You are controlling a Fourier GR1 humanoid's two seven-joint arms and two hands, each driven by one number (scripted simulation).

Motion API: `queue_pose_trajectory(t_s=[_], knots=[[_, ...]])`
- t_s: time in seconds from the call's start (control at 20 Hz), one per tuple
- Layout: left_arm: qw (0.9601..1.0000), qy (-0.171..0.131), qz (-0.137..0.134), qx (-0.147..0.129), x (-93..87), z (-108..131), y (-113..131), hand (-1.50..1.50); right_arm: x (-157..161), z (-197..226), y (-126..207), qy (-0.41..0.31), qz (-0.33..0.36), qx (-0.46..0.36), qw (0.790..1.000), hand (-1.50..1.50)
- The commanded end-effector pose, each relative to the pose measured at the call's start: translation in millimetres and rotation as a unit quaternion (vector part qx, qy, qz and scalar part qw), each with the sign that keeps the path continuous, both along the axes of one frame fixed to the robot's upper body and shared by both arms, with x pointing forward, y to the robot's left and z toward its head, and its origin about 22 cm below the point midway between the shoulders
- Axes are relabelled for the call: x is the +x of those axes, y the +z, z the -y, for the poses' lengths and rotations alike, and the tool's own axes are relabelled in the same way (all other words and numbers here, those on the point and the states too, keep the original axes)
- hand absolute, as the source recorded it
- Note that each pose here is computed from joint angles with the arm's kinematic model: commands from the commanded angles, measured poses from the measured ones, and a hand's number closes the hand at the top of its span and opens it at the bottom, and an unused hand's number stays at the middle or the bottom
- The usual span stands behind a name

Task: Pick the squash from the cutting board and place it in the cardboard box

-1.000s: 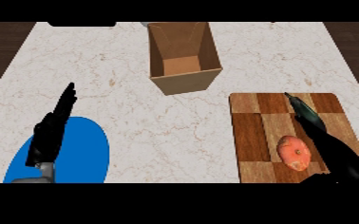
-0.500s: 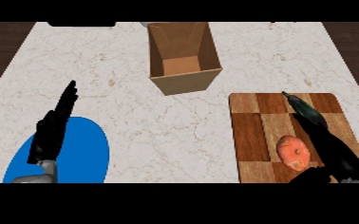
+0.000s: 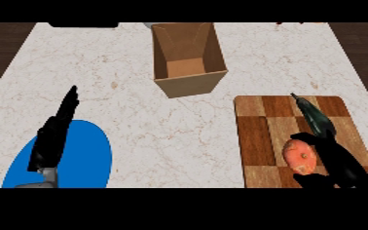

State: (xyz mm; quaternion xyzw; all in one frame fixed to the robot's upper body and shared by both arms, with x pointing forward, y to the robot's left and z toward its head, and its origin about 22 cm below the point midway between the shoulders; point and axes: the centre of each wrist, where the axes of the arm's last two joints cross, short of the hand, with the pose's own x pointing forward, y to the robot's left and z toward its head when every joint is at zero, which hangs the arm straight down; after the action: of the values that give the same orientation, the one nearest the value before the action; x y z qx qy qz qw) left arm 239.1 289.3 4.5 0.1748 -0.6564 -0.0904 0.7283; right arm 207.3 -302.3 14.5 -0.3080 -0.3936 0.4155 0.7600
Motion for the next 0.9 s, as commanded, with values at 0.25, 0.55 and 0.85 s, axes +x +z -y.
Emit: queue_pose_trajectory(t_s=[0.25,0.55,0.85], knots=[[1.0000,-0.004,-0.002,-0.001,4.0,-8,15,0.00,4,-3,-11,0.000,0.084,-0.086,0.993,1.50],[1.0000,0.000,-0.005,0.001,-2.2,14,-17,0.00,7,-29,-2,-0.020,0.124,-0.104,0.987,1.50],[1.0000,0.001,0.006,-0.008,-13.1,7,-3,0.00,-1,-107,13,-0.164,0.119,-0.174,0.964,1.50]])
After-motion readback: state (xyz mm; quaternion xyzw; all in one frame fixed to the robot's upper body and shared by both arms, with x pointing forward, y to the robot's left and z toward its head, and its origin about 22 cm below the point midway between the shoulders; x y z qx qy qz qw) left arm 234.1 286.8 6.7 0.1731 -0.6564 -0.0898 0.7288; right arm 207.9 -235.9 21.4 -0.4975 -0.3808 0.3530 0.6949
